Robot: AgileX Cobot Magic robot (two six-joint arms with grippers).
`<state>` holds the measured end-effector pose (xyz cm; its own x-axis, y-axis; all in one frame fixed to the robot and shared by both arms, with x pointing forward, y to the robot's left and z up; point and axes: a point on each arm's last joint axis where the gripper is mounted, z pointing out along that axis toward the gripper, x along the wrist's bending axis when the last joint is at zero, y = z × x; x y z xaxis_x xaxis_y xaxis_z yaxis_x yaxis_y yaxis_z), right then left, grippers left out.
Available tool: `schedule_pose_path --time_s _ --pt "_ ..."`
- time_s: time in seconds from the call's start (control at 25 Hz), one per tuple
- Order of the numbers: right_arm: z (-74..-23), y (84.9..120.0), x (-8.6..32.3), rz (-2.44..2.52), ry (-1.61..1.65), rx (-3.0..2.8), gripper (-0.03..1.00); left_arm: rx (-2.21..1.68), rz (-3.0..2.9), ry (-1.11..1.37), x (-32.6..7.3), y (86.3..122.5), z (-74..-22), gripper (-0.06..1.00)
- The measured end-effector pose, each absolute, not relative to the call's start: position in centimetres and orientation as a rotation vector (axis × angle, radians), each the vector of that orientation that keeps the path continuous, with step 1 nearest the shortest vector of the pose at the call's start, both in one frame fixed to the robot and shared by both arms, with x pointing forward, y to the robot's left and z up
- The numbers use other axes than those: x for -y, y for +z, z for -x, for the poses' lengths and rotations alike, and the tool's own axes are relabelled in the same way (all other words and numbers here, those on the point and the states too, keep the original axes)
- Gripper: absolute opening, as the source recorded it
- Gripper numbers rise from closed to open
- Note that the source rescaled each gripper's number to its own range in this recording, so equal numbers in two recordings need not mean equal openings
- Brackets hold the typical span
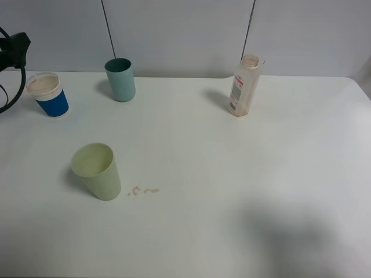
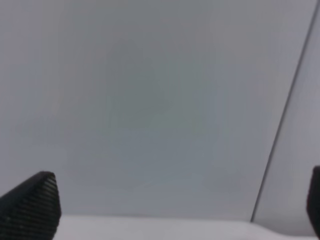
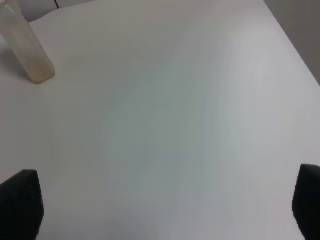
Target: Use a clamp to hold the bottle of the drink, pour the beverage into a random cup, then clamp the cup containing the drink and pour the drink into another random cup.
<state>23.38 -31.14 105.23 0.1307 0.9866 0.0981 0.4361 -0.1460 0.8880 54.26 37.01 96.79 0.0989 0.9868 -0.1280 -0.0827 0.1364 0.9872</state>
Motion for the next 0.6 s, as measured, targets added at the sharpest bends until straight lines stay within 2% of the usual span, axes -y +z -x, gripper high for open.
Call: schedule_pose_path --time_s 0.24,0.6 --pt "-23.4 105.2 31.1 -1.689 0.967 -1.392 1.0 -1.121 -1.073 1.158 -36.2 100.4 -51.1 1.0" --pt "-23.4 105.2 31.1 -1.689 0.967 -1.392 1.0 -1.155 -1.087 1.246 -35.2 103.6 -46.6 1.0"
